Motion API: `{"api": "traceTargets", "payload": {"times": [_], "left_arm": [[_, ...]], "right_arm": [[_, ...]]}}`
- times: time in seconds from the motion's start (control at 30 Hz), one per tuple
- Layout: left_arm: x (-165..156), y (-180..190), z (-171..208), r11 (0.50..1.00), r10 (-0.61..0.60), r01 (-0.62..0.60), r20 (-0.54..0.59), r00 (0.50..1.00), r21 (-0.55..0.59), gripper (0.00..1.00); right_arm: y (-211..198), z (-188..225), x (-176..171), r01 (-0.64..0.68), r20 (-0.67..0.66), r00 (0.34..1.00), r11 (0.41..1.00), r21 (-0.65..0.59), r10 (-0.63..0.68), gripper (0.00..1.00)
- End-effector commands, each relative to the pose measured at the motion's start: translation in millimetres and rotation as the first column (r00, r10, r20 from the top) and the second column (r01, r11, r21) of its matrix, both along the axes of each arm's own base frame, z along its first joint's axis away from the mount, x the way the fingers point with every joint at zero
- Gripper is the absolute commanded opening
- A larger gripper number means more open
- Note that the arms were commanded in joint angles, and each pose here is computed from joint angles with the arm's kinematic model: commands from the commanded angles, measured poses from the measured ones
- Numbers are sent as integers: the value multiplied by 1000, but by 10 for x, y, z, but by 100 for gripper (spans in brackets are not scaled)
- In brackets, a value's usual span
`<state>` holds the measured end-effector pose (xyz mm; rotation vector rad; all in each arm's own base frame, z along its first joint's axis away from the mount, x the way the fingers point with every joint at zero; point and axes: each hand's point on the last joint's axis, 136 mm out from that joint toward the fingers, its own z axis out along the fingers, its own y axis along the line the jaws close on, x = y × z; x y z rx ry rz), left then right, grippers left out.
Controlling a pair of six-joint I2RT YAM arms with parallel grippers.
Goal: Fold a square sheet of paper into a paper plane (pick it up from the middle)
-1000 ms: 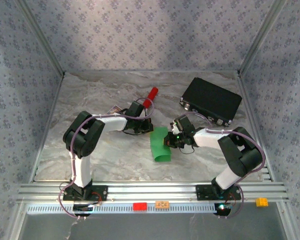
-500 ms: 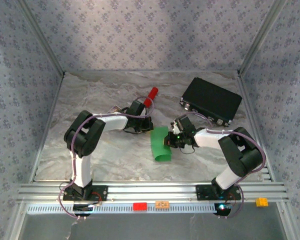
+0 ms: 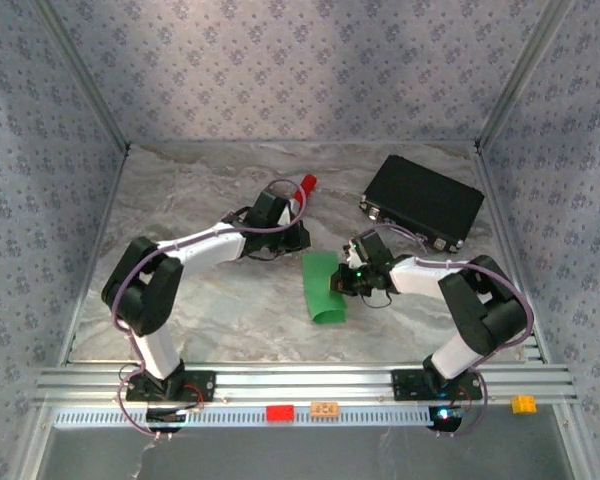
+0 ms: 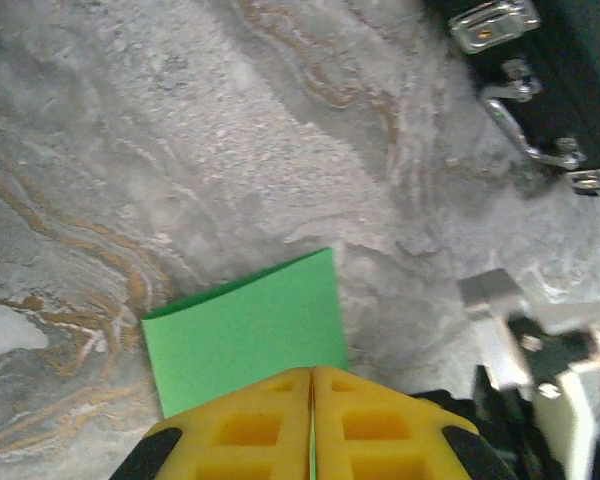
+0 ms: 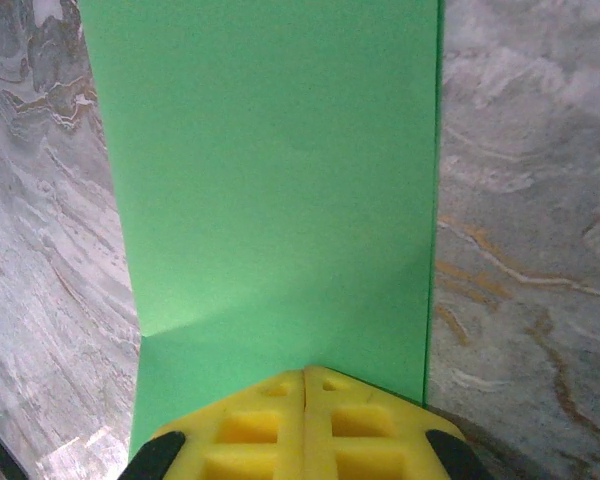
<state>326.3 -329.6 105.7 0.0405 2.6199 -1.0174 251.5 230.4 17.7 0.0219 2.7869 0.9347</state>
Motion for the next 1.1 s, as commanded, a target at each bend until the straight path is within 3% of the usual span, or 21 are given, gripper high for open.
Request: {"api": "traceTargets", "payload": {"times": [0.0,0.37,0.63,0.83,1.07], "left_arm": [[-225,-38,-57,997,-69,68,-54,996,-23,8],[-760,-228,-337,975,-208,190,-171,963,-114,6],[-936,-211,-532,967,-239,211,-231,943,-141,7],[-1017,-192,-699,968,-243,215,-261,934,-131,7],[-1167,70,-1142,970,-228,242,-314,922,4,5]], "right_arm": [[-317,-325,-317,12,-129,991,990,-141,-30,0],[-316,-329,-305,27,-127,991,990,-139,-45,0],[-320,-330,-304,31,-128,991,990,-141,-49,0],[-303,-334,-307,31,-128,991,990,-140,-49,0],[-301,-354,-328,33,-133,990,989,-145,-53,0]]}}
